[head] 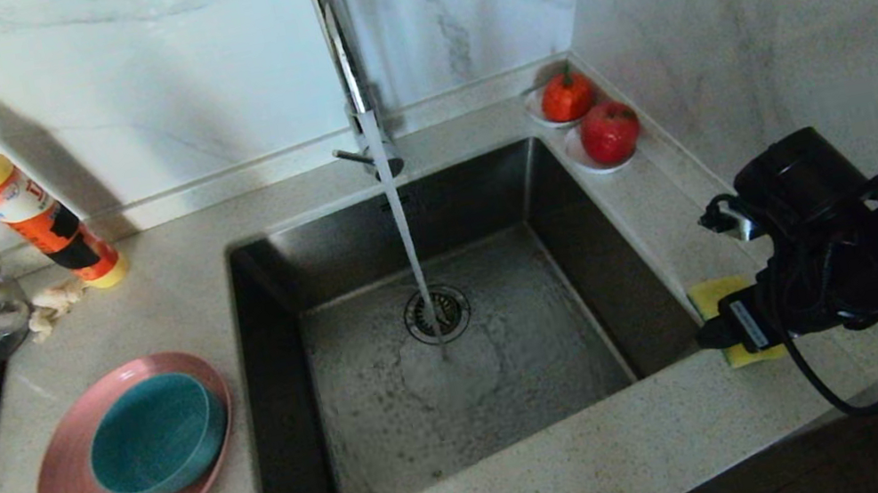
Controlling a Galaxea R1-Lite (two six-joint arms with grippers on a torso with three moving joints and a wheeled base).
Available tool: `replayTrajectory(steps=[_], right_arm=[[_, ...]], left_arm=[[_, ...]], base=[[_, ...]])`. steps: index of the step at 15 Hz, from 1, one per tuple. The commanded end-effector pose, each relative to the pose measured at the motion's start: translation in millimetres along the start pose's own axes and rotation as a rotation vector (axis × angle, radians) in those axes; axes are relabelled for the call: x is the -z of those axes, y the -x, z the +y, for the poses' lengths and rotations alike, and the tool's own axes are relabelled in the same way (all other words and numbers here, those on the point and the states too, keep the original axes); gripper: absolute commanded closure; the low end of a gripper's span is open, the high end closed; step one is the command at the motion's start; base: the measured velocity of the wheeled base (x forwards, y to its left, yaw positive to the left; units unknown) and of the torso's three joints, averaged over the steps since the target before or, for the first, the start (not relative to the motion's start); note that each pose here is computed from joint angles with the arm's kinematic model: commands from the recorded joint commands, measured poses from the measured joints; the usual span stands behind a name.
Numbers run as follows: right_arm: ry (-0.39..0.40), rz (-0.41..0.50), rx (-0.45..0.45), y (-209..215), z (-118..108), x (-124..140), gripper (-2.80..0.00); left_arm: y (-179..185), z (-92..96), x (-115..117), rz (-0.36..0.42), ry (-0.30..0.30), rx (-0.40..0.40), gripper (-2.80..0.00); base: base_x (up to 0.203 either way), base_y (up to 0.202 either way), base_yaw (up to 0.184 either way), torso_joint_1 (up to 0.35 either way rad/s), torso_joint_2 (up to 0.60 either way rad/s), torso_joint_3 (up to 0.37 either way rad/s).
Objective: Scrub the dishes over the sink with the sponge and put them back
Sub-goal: Pick up a bowl and the sponge
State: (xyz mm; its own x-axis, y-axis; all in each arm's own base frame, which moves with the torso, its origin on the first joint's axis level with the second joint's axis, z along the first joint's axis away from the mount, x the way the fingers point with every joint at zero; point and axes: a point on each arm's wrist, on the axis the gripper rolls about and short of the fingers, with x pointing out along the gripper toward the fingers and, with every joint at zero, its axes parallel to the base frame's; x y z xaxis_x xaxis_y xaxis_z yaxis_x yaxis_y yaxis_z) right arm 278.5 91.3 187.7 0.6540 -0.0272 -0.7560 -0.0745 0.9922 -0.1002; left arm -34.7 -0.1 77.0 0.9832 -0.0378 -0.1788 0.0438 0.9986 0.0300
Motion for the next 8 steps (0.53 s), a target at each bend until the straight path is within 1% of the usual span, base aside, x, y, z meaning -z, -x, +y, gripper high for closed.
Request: replayTrajectory(steps=[1, 3, 8], right_arm=[[-0.012, 0.004, -0.012, 1.3, 0.1, 0.1, -2.8], [-0.01, 0.024, -0.01, -2.7, 0.9, 2.3, -2.8], [-0.012, 0.029, -0.01, -7.6, 1.8, 1.1, -2.8]], left_arm=[[0.0, 0.0, 0.1, 0.001, 0.0, 0.0, 0.0], [0.0, 0.0, 0.1, 0.001, 0.0, 0.0, 0.0], [0.0, 0.0, 0.1, 0.001, 0.0, 0.0, 0.0]], base=[[0.0, 0.0, 0.0, 0.0, 0.0, 0.0], [0.0, 0.0, 0.0, 0.0, 0.0, 0.0], [0.0, 0.0, 0.0, 0.0, 0.0, 0.0]])
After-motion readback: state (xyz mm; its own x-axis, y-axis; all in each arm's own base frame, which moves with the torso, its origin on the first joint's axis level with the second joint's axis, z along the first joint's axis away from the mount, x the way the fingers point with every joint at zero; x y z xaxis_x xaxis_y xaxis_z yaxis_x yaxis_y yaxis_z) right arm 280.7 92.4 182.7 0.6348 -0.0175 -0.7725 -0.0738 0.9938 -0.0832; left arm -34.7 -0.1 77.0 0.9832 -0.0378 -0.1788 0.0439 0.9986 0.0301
